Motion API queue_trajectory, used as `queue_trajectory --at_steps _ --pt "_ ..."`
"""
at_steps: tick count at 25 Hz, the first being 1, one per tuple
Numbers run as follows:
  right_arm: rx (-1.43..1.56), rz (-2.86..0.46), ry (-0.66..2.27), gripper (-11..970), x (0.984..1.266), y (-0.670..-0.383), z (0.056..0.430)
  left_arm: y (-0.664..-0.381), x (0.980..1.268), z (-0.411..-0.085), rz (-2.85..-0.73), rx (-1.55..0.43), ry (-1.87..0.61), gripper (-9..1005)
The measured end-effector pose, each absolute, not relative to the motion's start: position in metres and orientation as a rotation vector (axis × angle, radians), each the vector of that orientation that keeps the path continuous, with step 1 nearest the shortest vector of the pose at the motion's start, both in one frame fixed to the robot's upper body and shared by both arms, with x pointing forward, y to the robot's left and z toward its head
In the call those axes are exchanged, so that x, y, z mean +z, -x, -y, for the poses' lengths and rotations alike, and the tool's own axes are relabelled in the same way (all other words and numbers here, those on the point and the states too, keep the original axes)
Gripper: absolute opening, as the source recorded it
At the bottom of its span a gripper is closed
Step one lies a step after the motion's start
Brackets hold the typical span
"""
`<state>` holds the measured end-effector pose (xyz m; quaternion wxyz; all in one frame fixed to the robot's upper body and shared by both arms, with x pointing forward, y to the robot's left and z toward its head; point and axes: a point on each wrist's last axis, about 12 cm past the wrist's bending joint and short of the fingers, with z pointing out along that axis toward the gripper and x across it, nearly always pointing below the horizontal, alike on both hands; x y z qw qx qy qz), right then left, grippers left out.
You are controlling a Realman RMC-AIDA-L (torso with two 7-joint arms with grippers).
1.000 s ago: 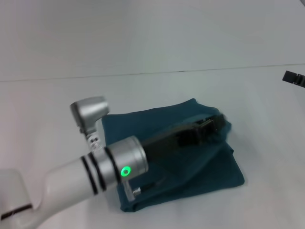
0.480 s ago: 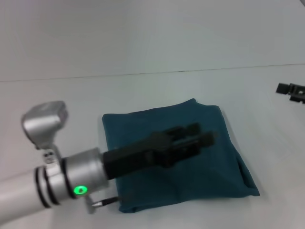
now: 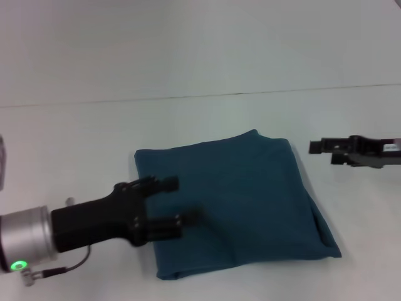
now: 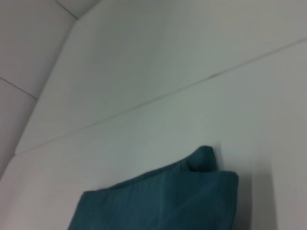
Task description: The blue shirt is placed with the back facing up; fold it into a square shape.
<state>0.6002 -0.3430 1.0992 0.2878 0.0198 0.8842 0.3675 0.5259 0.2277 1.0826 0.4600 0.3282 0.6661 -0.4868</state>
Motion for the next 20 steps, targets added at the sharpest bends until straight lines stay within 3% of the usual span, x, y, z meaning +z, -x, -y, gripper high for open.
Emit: queue_trajectory --at_steps 7,20 --pt "0.954 -2.366 -0.083 900 1.088 -0.614 0.316 -0.527 1.081 -0.252 -1.753 -1.077 -0.963 903" --pt "0.923 -2.354 -0.129 895 1.081 -0.624 0.295 -0.526 1.082 -0.258 -1.783 -1.053 -1.027 904"
